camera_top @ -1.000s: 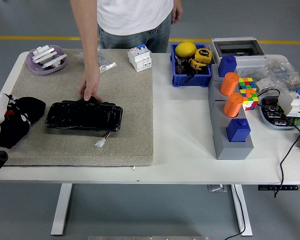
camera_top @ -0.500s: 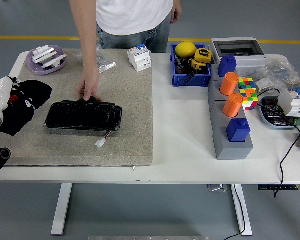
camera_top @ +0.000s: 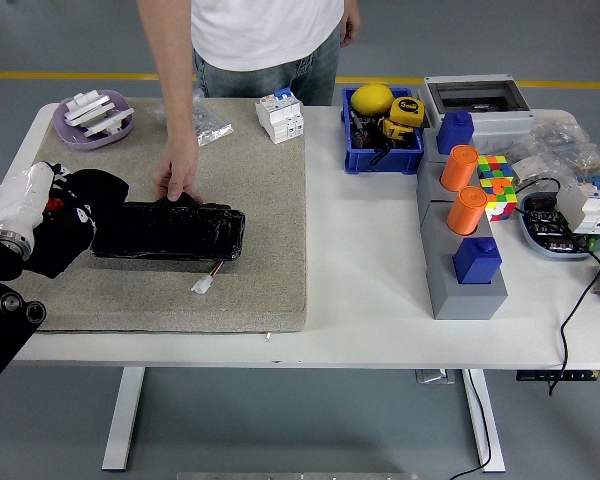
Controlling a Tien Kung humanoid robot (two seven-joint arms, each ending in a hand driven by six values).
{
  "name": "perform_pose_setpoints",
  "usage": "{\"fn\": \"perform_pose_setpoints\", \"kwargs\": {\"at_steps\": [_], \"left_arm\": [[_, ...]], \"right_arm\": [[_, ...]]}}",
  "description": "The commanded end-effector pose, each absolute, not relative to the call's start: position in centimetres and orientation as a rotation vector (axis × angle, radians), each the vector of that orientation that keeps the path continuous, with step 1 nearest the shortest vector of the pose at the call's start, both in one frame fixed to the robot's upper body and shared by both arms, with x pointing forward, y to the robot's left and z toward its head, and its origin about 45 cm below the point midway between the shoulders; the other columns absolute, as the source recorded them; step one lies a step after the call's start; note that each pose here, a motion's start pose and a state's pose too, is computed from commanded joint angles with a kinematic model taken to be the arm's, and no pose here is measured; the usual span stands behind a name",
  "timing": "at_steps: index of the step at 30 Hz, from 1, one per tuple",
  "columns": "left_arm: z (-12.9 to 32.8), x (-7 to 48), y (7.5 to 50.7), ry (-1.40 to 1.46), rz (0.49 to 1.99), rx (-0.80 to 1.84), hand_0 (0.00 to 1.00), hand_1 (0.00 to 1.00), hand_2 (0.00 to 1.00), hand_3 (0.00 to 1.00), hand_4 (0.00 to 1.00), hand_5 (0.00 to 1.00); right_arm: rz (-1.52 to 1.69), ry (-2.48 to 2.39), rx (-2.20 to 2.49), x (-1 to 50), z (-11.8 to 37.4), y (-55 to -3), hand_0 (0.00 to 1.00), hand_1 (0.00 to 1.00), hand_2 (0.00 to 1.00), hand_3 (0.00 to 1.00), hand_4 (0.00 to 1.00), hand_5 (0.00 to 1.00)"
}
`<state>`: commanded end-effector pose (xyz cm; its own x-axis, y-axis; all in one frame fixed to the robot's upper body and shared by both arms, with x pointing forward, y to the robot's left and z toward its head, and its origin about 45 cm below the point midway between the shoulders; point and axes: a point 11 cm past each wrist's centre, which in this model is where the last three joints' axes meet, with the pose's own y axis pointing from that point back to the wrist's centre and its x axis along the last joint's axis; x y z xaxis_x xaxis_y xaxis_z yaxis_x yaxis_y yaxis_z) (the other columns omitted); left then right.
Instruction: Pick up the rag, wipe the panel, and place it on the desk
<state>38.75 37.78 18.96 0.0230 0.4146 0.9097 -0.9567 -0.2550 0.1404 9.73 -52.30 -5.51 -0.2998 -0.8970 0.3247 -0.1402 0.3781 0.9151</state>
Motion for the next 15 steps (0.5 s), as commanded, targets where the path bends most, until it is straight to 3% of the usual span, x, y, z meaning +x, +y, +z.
{"fn": "perform_pose_setpoints", "kwargs": {"at_steps": [15], "left_arm": [[17.8, 38.8, 32.8, -0.681, 1.447, 1.062, 0.279, 0.176, 0.507, 0.460, 0.190, 0.002]], "right_arm": [[-1.017, -1.710, 0.922, 9.7, -5.4, -52.4, 0.710, 0.523, 0.639, 0.626, 0.998, 0.552]]}}
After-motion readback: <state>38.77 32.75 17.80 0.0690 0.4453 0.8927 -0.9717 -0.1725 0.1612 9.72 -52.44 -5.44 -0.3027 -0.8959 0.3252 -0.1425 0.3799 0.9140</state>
